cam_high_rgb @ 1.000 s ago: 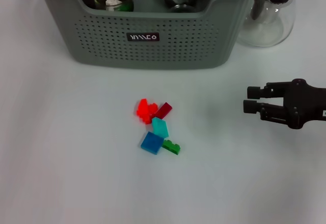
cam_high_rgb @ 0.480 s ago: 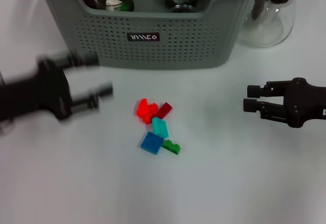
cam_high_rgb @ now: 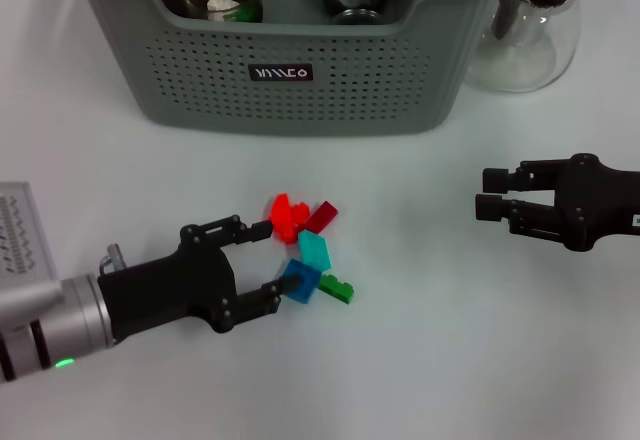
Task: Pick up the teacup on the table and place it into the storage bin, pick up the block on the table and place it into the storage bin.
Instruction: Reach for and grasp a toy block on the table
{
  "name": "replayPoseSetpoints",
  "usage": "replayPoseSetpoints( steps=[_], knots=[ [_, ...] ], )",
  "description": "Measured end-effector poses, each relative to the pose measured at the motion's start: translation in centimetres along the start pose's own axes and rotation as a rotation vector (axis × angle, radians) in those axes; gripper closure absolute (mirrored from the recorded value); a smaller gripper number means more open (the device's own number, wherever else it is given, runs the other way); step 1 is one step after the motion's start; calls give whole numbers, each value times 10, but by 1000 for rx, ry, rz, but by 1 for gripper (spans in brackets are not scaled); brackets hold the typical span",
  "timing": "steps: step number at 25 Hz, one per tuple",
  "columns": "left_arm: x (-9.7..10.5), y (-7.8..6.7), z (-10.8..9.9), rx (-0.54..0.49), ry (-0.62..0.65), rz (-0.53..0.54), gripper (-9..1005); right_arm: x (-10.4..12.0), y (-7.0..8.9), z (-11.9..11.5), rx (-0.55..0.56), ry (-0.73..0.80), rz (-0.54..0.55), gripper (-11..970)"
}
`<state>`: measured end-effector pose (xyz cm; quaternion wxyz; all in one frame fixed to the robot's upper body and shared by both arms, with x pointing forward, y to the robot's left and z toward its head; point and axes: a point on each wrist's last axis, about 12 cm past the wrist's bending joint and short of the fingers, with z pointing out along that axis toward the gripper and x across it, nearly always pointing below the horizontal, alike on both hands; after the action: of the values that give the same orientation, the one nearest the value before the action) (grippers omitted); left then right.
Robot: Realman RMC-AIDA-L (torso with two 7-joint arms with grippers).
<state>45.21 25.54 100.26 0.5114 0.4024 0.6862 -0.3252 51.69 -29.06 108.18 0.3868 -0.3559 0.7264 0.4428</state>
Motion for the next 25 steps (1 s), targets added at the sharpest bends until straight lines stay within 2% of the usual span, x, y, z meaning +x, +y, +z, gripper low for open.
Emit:
replayPoseSetpoints(
  steps=[8, 14, 25],
  knots=[
    [15, -17, 10, -7, 15, 12, 339, 3, 1, 0, 5, 3, 8, 534],
    [19, -21, 21, -20, 26, 7, 338, 2, 0, -1, 7, 7, 5, 534],
    [28, -27, 24, -82, 38, 67, 327, 3, 0, -2, 11, 6, 7, 534]
  ],
)
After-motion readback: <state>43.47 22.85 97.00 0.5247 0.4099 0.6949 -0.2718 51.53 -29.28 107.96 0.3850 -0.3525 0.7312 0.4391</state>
